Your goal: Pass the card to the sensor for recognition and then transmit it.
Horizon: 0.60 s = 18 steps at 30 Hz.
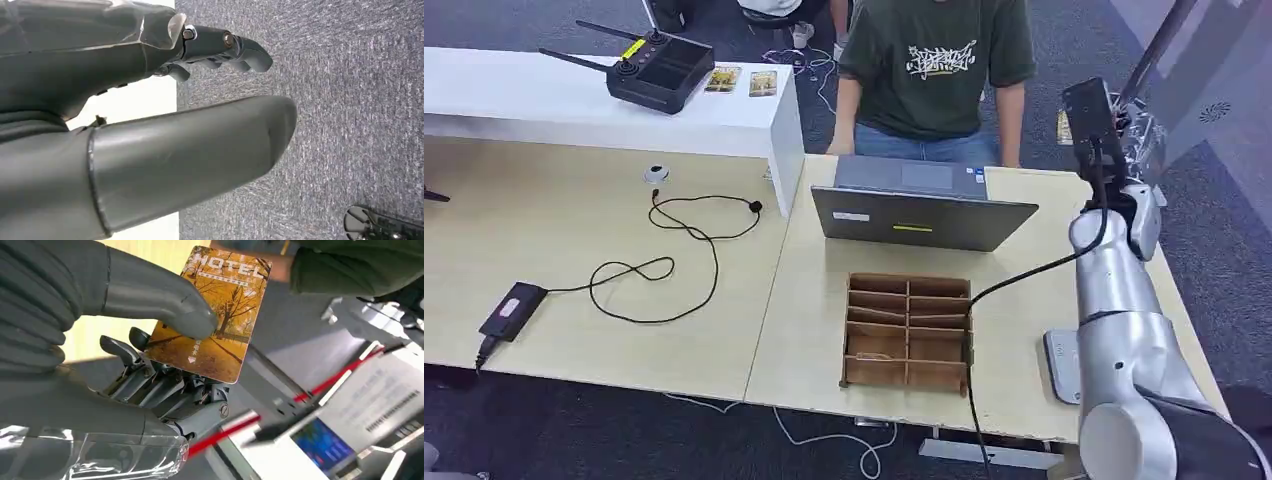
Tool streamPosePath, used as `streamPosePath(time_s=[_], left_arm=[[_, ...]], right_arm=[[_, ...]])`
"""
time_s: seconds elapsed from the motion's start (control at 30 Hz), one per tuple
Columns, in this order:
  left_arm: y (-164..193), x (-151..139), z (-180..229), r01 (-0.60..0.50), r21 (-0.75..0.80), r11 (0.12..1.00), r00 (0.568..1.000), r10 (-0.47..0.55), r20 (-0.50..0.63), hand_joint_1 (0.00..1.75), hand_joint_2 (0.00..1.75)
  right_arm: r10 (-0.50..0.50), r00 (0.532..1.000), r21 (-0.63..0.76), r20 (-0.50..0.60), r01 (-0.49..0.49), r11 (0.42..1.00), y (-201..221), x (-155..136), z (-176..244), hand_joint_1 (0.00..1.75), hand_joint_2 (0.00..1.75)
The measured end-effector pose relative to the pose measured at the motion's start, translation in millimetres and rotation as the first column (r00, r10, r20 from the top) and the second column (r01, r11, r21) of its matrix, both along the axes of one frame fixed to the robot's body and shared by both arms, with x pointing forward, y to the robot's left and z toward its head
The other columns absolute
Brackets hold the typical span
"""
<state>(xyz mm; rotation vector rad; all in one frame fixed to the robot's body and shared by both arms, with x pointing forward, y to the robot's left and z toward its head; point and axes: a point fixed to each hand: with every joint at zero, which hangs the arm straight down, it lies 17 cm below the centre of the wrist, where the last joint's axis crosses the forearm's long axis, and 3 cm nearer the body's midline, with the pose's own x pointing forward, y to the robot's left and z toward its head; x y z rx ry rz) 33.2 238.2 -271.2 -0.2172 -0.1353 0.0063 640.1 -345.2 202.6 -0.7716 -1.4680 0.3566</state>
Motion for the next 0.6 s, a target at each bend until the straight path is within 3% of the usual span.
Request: streamPosePath(time_s=[0.17,0.6], left_arm=[[0,0,0,-0.001,-0.001,1.0,1.0,0.001,0.0,0.0,0.0],[0,-2,0,-0.002,0.0,1.0,1.0,0.002,0.003,0.0,0.0]], right_arm=[[-0.013,1.0,0.235,-0.023,0.018,0.972,-10,-3,-13,1.75,1.75],[-0.137,0.988,0.32,-0.064,0.151,0.935,-74,-32,-55,1.75,1.75]])
